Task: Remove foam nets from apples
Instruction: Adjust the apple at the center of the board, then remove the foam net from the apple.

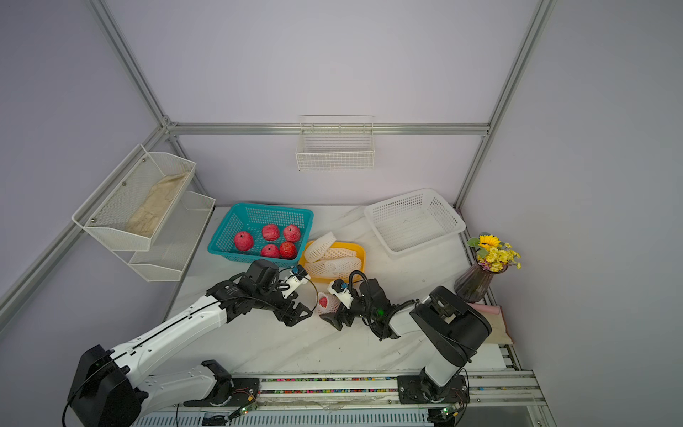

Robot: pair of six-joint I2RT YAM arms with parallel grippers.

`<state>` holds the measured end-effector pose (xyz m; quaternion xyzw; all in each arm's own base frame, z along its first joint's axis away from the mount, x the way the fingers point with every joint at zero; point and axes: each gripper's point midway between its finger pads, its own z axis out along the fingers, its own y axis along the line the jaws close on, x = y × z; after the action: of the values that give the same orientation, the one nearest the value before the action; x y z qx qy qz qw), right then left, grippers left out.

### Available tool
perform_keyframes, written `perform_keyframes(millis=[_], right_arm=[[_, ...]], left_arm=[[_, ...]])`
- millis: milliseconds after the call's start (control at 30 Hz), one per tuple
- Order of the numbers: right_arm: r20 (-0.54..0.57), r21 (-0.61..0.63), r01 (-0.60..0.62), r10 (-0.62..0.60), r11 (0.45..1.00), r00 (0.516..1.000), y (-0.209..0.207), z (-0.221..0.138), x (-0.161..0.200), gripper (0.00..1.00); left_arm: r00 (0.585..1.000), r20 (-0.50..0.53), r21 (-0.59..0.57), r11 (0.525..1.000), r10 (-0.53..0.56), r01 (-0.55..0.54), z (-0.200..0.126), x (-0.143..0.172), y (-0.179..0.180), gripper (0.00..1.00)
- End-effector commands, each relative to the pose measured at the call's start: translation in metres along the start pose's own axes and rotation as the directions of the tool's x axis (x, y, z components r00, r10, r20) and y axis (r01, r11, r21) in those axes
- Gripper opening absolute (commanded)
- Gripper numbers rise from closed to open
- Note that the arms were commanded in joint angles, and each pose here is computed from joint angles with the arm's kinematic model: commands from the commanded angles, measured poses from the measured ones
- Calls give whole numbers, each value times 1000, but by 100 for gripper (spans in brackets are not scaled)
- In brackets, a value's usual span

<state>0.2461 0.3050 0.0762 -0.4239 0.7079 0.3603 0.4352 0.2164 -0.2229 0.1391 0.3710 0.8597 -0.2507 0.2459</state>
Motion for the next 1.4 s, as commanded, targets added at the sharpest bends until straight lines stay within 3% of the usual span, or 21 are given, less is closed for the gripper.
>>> perform_keyframes(millis=[0,133,367,833,1367], right_arm=[[12,-6,15,-15,1000,1000,0,-2,-11,97],[0,-3,16,-16,1000,1000,1,-4,-11,97],[-5,1,17,-17,1000,1000,3,-9,-17,97],[-64,-5,29,-29,1000,997,5,-11,-3,97],[-51,8,12,-12,1000,999,-2,-2,-4,97]], left_arm=[[994,61,19,996,88,-89,-3,-17,-4,93],[983,51,33,984,174,-175,6,-16,-12,93],[970,103,43,973,222,-228,13,-31,-12,93],[961,136,86,964,240,-253,34,-44,-13,93],[943,183,103,949,278,-299,42,-41,-15,92]])
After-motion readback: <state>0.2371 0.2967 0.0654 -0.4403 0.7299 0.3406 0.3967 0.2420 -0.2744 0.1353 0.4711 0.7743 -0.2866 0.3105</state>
